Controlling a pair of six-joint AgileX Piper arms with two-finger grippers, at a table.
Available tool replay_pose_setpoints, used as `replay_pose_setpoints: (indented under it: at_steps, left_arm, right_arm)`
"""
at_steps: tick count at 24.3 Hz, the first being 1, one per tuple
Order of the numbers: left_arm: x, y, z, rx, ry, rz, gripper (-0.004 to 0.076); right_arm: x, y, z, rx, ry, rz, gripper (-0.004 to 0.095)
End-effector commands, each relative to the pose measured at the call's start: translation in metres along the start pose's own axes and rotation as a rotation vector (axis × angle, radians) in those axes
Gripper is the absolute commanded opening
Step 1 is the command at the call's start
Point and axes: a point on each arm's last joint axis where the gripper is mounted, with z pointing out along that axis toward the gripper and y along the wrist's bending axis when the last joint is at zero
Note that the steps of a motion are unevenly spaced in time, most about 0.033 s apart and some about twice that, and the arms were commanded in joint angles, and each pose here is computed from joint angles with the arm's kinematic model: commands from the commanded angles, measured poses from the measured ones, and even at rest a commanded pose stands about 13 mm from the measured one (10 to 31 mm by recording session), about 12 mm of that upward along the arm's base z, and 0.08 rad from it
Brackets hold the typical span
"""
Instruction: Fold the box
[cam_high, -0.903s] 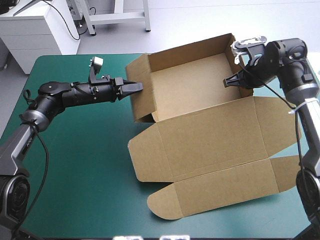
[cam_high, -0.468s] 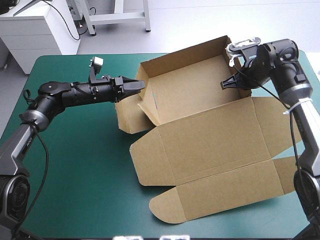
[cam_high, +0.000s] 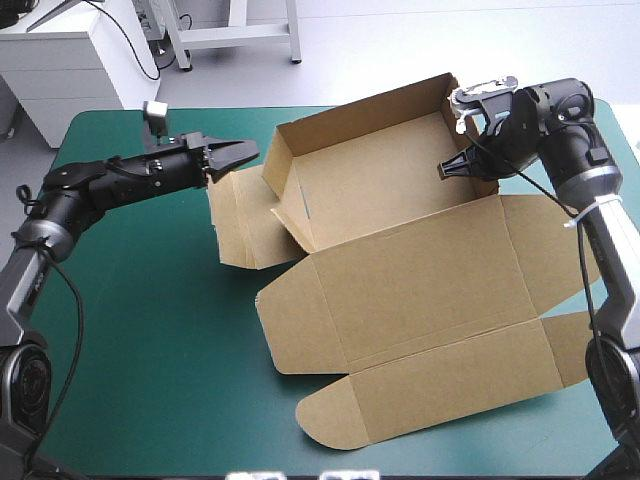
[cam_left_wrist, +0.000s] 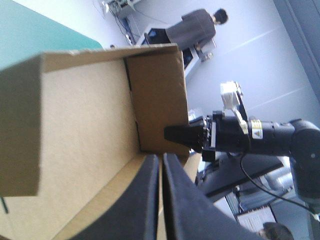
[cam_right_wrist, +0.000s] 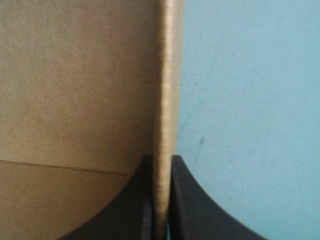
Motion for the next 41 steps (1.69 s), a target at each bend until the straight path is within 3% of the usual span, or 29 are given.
replay_pose_setpoints:
  at_steps: [1,11,17,24,32,41]
  left_arm:
    - [-0.028,-0.032,-0.04,0.147,-0.173,0.02,-0.0008]
    - [-0.053,-0.007,-0.125,-0.009,-0.343,0.029,-0.0008]
    - [-0.048,0.031,-0.136,-0.169,-0.258,-0.006,-0.0008]
    - [-0.031,0.059,-0.096,-0.318,-0.072,0.0,-0.0008]
    - [0.0,0.042,-0.004,-0.276,0.078,0.036,-0.0008]
    - [0.013,0.023,0.018,-0.241,0.101,0.026,-0.0008]
  right_arm:
    - [-0.001,-0.001,-0.031,-0.01,-0.075,0.01,-0.0018]
    - [-0.003,0.004,-0.061,-0.066,-0.164,-0.014,-0.002]
    - [-0.007,0.018,-0.112,-0.248,-0.335,-0.031,-0.0018]
    - [-0.009,0.019,-0.117,-0.26,-0.354,-0.039,-0.0018]
    - [-0.01,0.018,-0.117,-0.245,-0.368,-0.045,-0.0018]
    - [-0.014,0.006,-0.103,-0.11,-0.336,-0.045,-0.0018]
